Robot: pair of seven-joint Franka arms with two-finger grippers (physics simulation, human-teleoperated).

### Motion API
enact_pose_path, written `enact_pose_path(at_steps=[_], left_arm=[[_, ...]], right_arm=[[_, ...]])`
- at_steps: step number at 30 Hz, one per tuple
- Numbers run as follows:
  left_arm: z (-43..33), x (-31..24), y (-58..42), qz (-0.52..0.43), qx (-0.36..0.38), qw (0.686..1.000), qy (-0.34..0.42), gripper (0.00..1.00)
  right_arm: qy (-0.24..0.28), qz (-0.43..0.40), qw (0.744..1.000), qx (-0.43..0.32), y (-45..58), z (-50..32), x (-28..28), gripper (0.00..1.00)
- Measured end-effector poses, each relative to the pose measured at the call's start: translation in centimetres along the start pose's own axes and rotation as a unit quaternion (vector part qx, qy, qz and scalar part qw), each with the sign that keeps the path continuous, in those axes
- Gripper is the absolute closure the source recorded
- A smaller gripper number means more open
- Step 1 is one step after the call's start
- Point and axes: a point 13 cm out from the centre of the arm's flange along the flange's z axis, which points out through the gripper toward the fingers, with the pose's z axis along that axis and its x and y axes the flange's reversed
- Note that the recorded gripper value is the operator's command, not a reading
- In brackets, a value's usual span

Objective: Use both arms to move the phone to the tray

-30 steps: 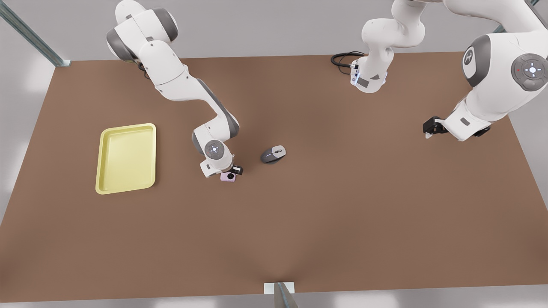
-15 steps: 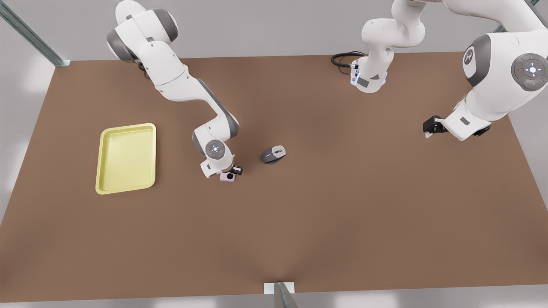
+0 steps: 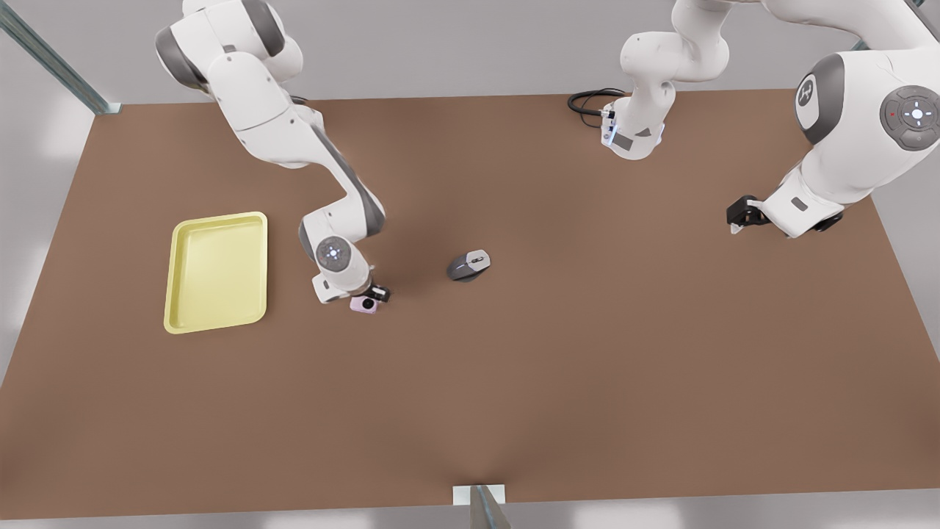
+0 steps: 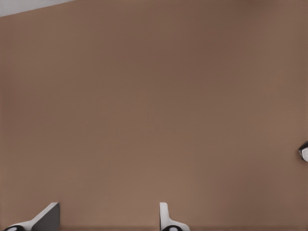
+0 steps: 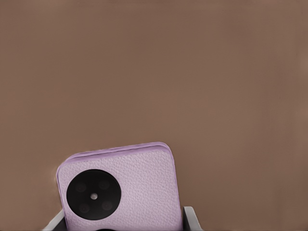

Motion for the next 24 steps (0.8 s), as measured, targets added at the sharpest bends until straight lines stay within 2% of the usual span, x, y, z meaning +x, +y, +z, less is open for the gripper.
enact_pose_path(at_steps=[7, 15, 19, 20, 24], left_arm=[[-0.1, 0.0, -0.1, 0.0, 0.0, 1.0, -0.001, 0.0], [0.1, 0.0, -0.2, 0.0, 0.002, 1.0, 0.002, 0.0], [0.1, 0.1, -0.2, 0.0, 0.002, 1.0, 0.003, 0.0], [0.1, 0.1, -0.2, 0.0, 0.002, 1.0, 0.003, 0.0], [0.1, 0.1, -0.2, 0.0, 0.002, 1.0, 0.003, 0.0]], right_arm=[[0.0, 0.094, 0.996, -0.005, -19.1, -3.5, -8.2, 0.19], [0.03, 0.101, 0.994, -0.007, -34.8, -3.1, -6.6, 0.19], [0.038, 0.063, 0.997, -0.01, -37.4, -2.3, -6.3, 0.19], [0.039, 0.049, 0.998, -0.011, -37.5, -2.3, -6.2, 0.0], [0.037, -0.001, 0.999, -0.011, -37.4, -2.2, -6.3, 0.0]])
